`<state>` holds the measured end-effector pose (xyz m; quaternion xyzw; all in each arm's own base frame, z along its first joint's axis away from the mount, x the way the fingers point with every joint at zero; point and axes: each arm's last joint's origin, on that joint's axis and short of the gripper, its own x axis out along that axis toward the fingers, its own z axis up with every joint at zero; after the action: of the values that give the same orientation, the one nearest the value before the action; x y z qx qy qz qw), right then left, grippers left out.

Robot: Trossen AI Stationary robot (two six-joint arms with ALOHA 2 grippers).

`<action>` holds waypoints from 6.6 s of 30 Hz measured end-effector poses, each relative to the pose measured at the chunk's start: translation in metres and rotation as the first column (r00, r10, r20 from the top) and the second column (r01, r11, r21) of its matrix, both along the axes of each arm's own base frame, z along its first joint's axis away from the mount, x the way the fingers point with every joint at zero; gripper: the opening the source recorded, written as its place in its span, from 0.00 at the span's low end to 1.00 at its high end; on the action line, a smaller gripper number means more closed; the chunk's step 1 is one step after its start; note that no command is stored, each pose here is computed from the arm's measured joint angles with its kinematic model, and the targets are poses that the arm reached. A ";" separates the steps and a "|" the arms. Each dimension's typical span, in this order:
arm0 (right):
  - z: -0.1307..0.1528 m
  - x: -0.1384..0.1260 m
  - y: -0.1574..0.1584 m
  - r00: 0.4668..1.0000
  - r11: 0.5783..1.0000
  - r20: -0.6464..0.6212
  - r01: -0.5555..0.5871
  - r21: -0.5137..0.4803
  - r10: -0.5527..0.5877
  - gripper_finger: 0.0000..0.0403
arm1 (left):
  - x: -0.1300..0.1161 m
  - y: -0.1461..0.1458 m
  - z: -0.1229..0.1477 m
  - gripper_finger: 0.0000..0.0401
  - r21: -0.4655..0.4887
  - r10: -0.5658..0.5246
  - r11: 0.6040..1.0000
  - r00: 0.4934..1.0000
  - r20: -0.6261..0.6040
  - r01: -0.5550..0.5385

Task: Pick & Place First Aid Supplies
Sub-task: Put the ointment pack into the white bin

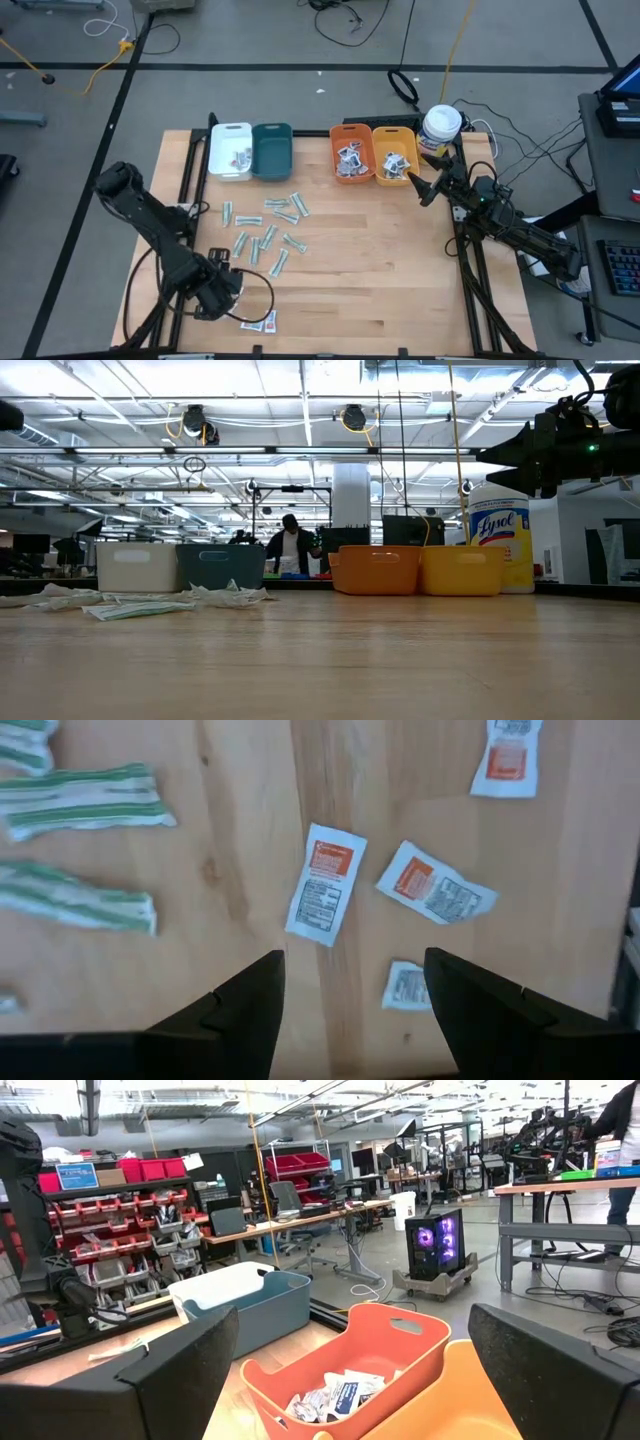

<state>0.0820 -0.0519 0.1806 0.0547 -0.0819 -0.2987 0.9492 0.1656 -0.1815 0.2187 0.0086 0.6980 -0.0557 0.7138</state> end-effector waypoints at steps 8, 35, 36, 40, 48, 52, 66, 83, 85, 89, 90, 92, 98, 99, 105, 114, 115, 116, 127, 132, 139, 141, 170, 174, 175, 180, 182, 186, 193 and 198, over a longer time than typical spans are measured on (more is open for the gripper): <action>0.000 0.000 0.000 1.000 1.000 0.000 0.000 0.000 0.000 0.97 | 0.002 -0.003 -0.046 0.61 0.019 -0.094 0.995 0.995 -0.024 0.095; 0.000 0.000 0.000 1.000 1.000 0.000 0.000 0.000 0.000 0.97 | 0.008 -0.011 -0.080 0.08 0.029 -0.177 0.983 0.981 -0.077 0.180; 0.000 0.000 0.000 1.000 1.000 0.000 0.000 0.000 0.000 0.97 | 0.009 -0.010 -0.080 0.05 0.029 -0.174 0.984 0.982 -0.078 0.177; 0.000 0.000 0.000 1.000 1.000 0.000 0.000 0.000 0.000 0.97 | 0.010 -0.009 -0.080 0.02 0.027 -0.158 0.987 0.984 -0.080 0.160; 0.000 0.000 0.000 1.000 1.000 0.000 0.000 0.000 0.000 0.97 | 0.012 -0.006 -0.066 0.00 -0.035 -0.056 0.998 0.998 -0.035 0.055; 0.000 0.000 0.000 1.000 1.000 0.000 0.000 0.000 0.000 0.97 | 0.008 0.001 -0.039 0.00 -0.100 0.053 0.994 0.998 0.033 -0.049; 0.000 0.000 0.000 1.000 1.000 0.000 0.000 0.000 0.000 0.97 | -0.012 0.035 0.020 0.00 -0.290 0.368 0.896 0.928 0.062 -0.336; 0.000 0.000 0.000 1.000 1.000 0.000 0.000 0.000 0.000 0.97 | 0.039 0.157 0.028 0.00 -0.334 0.796 0.589 0.600 0.081 -0.736; 0.000 0.000 0.000 1.000 1.000 0.000 0.000 0.000 0.000 0.97 | 0.041 0.180 0.028 0.00 -0.318 0.845 0.529 0.523 0.112 -0.787; 0.000 0.000 0.000 1.000 1.000 0.000 0.000 0.000 0.000 0.97 | 0.036 0.224 0.028 0.00 -0.287 0.920 0.389 0.355 0.163 -0.875; 0.000 0.000 0.000 1.000 1.000 0.000 0.000 0.000 0.000 0.97 | 0.034 0.234 0.028 0.00 -0.281 0.933 0.355 0.316 0.174 -0.892; 0.000 0.000 0.000 1.000 1.000 0.000 0.000 0.000 0.000 0.97 | 0.028 0.254 0.028 0.00 -0.269 0.949 0.293 0.245 0.198 -0.918; 0.000 0.000 0.000 1.000 1.000 0.000 0.000 0.000 0.000 0.97 | 0.004 0.303 0.029 0.00 -0.267 0.973 0.096 0.033 0.228 -0.959; 0.000 0.000 0.000 1.000 1.000 0.000 0.000 0.000 0.000 0.97 | -0.001 0.310 0.029 0.00 -0.266 0.973 0.063 0.000 0.231 -0.962; 0.000 0.000 0.000 1.000 1.000 0.000 0.000 0.000 0.000 0.97 | -0.030 0.340 0.029 0.00 -0.252 0.958 -0.081 -0.146 0.248 -0.964; 0.000 0.000 0.000 1.000 1.000 0.000 0.000 0.000 0.000 0.97 | -0.043 0.360 0.018 0.00 -0.209 0.950 -0.181 -0.226 0.213 -0.961; 0.000 0.000 0.000 1.000 1.000 0.000 0.000 0.000 0.000 0.97 | -0.042 0.363 0.013 0.00 -0.194 0.954 -0.189 -0.227 0.197 -0.963; 0.000 0.000 0.000 1.000 1.000 0.000 0.000 0.000 0.000 0.97 | -0.041 0.366 0.009 0.00 -0.178 0.957 -0.196 -0.228 0.181 -0.964; 0.000 0.000 0.000 1.000 1.000 0.000 0.000 0.000 0.000 0.97 | -0.029 0.389 -0.038 0.00 -0.056 0.971 -0.231 -0.234 0.048 -0.971; 0.000 0.000 0.000 1.000 1.000 0.000 0.000 0.000 0.000 0.97 | -0.025 0.393 -0.039 0.05 -0.122 0.971 -0.228 -0.236 0.048 -0.966; 0.000 0.000 0.000 1.000 1.000 0.000 0.000 0.000 0.000 0.97 | -0.026 0.393 -0.039 0.24 -0.103 0.977 -0.194 -0.201 0.070 -0.976; 0.000 0.000 0.000 1.000 1.000 0.000 0.000 0.000 0.000 0.97 | -0.026 0.394 -0.039 0.33 -0.104 0.978 -0.190 -0.198 0.071 -0.976; 0.000 0.000 0.000 1.000 1.000 0.000 0.000 0.000 0.000 0.97 | 0.020 0.322 0.036 0.60 0.016 0.982 0.190 0.190 0.001 -0.982; 0.000 0.000 0.000 1.000 1.000 0.000 0.000 0.000 0.000 0.97 | 0.044 0.285 0.036 0.60 0.011 0.947 0.321 0.321 0.002 -0.947; 0.000 0.000 0.000 1.000 1.000 0.000 0.000 0.000 0.000 0.97 | 0.049 0.274 0.036 0.60 0.011 0.937 0.350 0.350 -0.002 -0.937; 0.000 0.000 0.000 1.000 1.000 0.000 0.000 0.000 0.000 0.97 | 0.065 0.220 0.036 0.60 0.003 0.899 0.439 0.438 -0.018 -0.899; 0.000 0.000 0.000 1.000 1.000 0.000 0.000 0.000 0.000 0.97 | 0.067 0.198 0.036 0.60 0.001 0.888 0.459 0.459 -0.024 -0.888; 0.000 0.000 0.000 1.000 1.000 0.000 0.000 0.000 0.000 0.97 | 0.067 0.157 0.036 0.60 -0.003 0.879 0.474 0.474 -0.048 -0.880; 0.000 0.000 0.000 1.000 1.000 0.000 0.000 0.000 0.000 0.97 | 0.051 0.092 0.036 0.60 0.001 0.886 0.458 0.456 -0.078 -0.889; 0.000 0.000 0.000 1.000 1.000 0.000 0.000 0.000 0.000 0.97 | 0.035 0.058 0.036 0.60 0.003 0.900 0.420 0.416 -0.135 -0.908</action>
<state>0.0820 -0.0520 0.1806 0.0547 -0.0819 -0.2988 0.9492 0.2010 -0.1230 0.2549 -0.3963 0.6305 0.3118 0.5900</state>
